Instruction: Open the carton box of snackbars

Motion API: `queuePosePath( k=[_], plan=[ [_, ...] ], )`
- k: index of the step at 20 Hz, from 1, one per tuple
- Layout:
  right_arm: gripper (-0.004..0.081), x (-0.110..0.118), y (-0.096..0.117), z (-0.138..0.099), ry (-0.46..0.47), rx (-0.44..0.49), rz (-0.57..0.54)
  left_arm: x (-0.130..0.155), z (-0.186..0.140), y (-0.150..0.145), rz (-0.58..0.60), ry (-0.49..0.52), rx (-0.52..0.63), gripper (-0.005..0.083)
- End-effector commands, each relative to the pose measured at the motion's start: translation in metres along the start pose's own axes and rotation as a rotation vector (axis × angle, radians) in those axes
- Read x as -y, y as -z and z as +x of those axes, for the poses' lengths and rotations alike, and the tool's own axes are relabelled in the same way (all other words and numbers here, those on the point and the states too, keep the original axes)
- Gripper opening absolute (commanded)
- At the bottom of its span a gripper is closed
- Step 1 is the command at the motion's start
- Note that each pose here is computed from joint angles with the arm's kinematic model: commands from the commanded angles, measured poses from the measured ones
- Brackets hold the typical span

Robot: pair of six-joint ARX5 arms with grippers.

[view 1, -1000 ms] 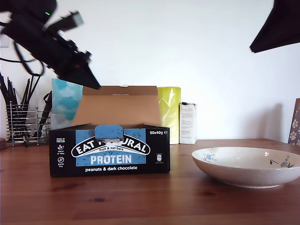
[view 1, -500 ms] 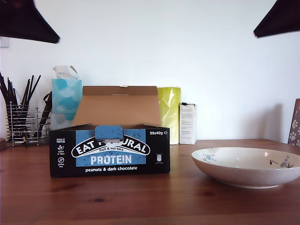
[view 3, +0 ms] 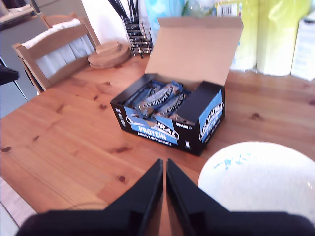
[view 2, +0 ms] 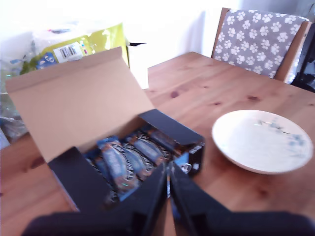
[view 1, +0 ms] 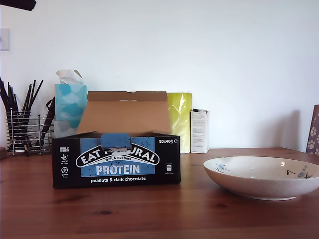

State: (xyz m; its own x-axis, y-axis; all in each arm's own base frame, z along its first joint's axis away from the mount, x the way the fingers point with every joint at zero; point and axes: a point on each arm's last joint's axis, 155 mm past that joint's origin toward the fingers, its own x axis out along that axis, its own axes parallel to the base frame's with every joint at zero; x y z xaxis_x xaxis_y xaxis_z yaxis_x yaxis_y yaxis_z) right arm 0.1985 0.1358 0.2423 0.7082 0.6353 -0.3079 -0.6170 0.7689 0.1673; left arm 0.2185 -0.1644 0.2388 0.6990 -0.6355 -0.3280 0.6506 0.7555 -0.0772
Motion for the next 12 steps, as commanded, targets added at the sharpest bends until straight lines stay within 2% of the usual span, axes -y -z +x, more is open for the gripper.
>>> queuePosePath(
  k=[1, 12],
  plan=[
    [-0.0013, -0.001, 0.002, 0.001, -0.004, -0.010, 0.003, 0.003, 0.001, 0.012, -0.015, 0.014, -0.040, -0.0023],
    [-0.0013, 0.002, 0.009, 0.006, -0.003, -0.047, 0.020, -0.001, 0.016, 0.038, -0.041, 0.012, -0.156, -0.0023]
  ],
)
